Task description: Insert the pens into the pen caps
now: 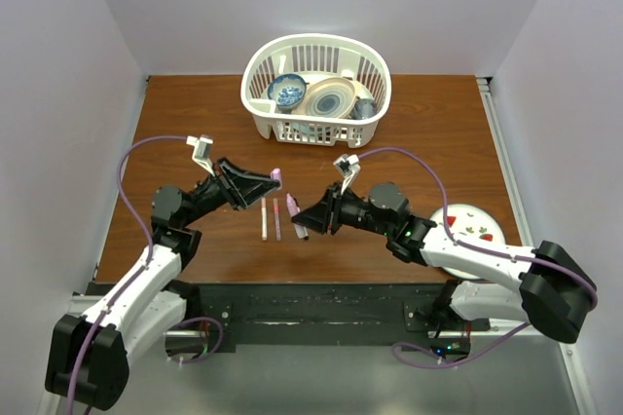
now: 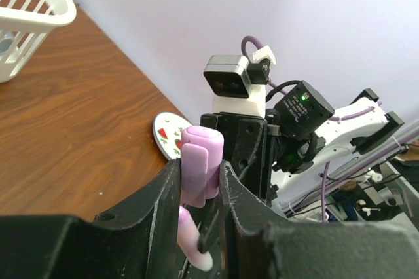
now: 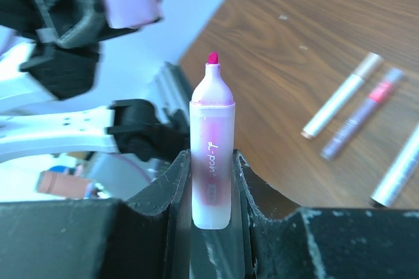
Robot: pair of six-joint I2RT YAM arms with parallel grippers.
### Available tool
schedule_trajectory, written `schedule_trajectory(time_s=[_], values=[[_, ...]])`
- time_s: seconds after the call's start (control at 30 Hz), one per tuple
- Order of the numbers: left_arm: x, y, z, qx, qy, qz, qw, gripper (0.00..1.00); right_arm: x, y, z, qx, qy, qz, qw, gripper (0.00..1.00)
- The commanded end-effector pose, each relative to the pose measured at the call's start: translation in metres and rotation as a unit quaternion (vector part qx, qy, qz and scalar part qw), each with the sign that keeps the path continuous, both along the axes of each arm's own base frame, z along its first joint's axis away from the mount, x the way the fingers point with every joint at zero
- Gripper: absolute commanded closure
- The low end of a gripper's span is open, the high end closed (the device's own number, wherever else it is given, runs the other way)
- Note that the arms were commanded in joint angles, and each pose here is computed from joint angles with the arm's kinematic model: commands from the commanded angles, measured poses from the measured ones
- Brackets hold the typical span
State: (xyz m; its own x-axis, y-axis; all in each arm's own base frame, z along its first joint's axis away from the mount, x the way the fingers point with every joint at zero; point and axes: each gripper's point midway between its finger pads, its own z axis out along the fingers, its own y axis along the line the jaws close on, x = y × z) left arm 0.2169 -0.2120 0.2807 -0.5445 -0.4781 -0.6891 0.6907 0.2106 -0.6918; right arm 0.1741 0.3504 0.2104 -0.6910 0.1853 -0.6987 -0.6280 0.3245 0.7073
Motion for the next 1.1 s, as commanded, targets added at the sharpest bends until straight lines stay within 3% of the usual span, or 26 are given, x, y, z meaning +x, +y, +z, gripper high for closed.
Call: schedule_trajectory(time_s=[0.0,0.37,1.07], values=[[-0.009,0.000,0.021,-0.035,-0.040,-0.009,0.999,1.00,-0.015,0.012,0.048,0.082,-0.037,0.036,0.995,1.00],[-0.012,0.002,0.024,-0.057,-0.040,-0.005,0.998,1.00,-0.022,0.017,0.062,0.104,-0.046,0.045,0.993,1.00],[-0.034,0.005,-0.005,-0.074,-0.004,-0.014,0.997,1.00,-0.001,0.031,0.083,0.124,-0.076,0.015,0.989,1.00]])
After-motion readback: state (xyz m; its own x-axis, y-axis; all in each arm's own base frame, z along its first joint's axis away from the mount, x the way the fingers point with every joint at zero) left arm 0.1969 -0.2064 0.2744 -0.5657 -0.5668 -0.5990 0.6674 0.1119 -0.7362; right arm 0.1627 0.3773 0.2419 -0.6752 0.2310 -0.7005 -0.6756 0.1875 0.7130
